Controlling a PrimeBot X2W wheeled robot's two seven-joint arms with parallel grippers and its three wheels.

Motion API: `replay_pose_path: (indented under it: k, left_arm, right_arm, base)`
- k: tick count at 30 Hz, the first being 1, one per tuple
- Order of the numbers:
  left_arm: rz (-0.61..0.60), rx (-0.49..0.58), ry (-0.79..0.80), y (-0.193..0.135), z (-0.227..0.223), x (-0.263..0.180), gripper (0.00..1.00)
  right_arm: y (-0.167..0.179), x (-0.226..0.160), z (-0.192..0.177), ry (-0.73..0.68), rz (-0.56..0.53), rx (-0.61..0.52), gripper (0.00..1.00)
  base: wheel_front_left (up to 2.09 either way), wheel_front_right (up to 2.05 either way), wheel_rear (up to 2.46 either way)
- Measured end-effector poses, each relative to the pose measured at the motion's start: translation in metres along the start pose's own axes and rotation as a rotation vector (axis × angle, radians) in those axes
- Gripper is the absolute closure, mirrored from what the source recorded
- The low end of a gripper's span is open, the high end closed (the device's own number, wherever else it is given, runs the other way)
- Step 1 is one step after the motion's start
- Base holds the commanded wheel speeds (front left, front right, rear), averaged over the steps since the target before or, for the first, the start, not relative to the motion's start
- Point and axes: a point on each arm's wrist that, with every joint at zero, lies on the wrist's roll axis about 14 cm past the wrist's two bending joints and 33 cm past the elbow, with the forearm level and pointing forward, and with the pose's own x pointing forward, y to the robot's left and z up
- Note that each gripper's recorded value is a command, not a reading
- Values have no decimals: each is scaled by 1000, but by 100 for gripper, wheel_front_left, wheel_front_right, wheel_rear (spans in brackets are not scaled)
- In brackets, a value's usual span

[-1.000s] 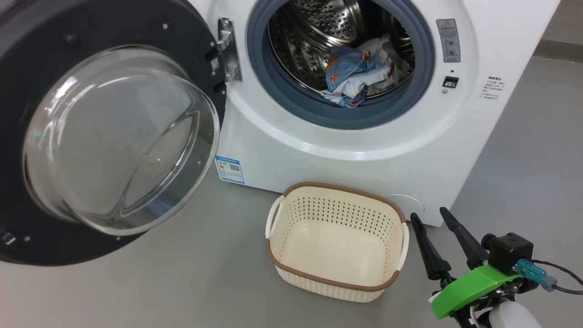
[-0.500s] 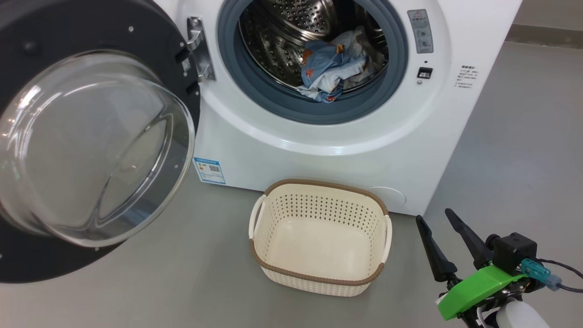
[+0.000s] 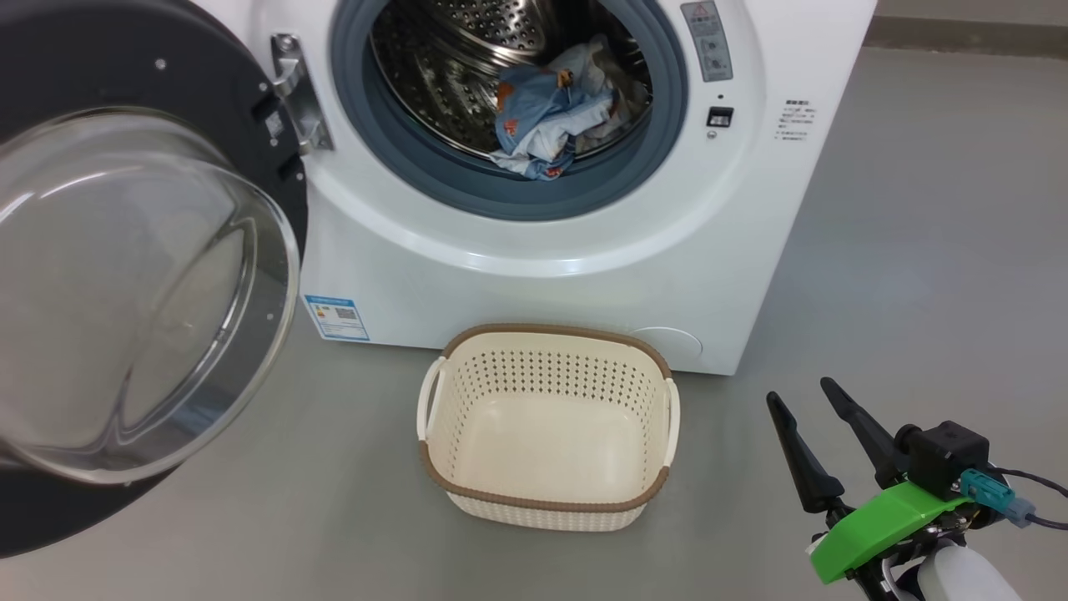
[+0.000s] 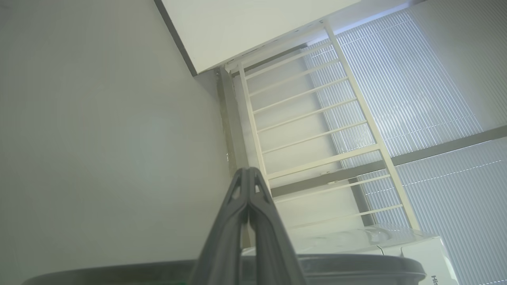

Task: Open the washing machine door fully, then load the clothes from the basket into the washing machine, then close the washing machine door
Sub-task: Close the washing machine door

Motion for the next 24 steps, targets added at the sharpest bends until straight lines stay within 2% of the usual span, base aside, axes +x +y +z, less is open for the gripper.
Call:
replay_pose_path:
  k: [11,18,24]
  left_arm:
    - [121,-47,92,33,-32,5,100]
    - [109,-78,227,30,-42,-1,100]
    - [76,-52,370,25,-51,-12,100]
  right_arm:
    - [-15,-6,-7,18,-39,1,0]
    - [-11,-4,-2,7,-28,-2,0]
    - [-3,2,-1,0,-9,6,0]
  base:
    - [0,0,0]
    - [0,0,0]
    - [0,0,0]
